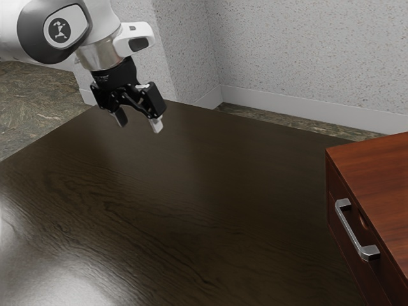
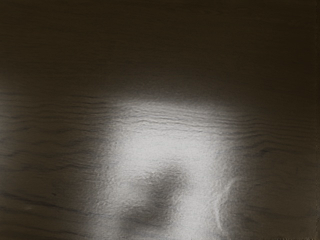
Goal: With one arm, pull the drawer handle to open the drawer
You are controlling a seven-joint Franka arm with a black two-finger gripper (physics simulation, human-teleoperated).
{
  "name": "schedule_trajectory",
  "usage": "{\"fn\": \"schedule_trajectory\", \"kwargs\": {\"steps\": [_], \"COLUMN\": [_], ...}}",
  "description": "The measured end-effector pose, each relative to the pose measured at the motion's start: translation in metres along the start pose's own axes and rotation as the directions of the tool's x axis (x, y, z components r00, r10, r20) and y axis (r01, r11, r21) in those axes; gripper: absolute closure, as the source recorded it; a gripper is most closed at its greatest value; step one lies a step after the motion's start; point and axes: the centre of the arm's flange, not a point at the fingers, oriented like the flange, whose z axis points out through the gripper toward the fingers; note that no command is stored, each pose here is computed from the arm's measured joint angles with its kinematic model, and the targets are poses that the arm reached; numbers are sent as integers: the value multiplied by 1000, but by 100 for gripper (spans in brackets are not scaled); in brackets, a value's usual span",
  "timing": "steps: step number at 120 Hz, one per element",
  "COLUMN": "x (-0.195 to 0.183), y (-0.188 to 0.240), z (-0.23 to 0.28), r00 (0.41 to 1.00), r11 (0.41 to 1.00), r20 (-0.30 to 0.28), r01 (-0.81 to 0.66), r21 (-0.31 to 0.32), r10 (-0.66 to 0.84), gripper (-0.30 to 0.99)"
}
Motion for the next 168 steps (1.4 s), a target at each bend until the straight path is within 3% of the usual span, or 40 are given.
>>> {"fn": "schedule_trajectory", "kwargs": {"steps": [24, 33, 46, 51, 57, 65, 96, 112, 127, 137, 158, 168], "x": [2, -4, -36, -49, -63, -78, -97, -143, -153, -190, -194, -196], "y": [-37, -36, -27, -3, 43, 64, 62, 62, 71, 74, 36, 68], "z": [5, -44, -105, -117, -122, -125, -121, -157, -156, -137, -122, -101], "r00": [998, 994, 972, 965, 972, 967, 921, 950, 954, 945, 867, 866], "r11": [996, 994, 976, 965, 970, 961, 914, 950, 953, 944, 863, 852], "r20": [13, -53, -100, -105, -84, -51, 34, 19, 7, -3, 12, 20], "r01": [70, 93, 217, 248, 225, 252, 380, 311, 300, 327, 497, 496], "r21": [-61, -63, 34, 81, 94, 111, 143, 35, 49, 46, -93, -168], "r10": [-69, -97, -213, -239, -217, -248, -388, -312, -301, -327, -498, -500], "gripper": [0, 0, 0, 0, 0, 0, 0, 0, 0, 0, 0, 1]}}
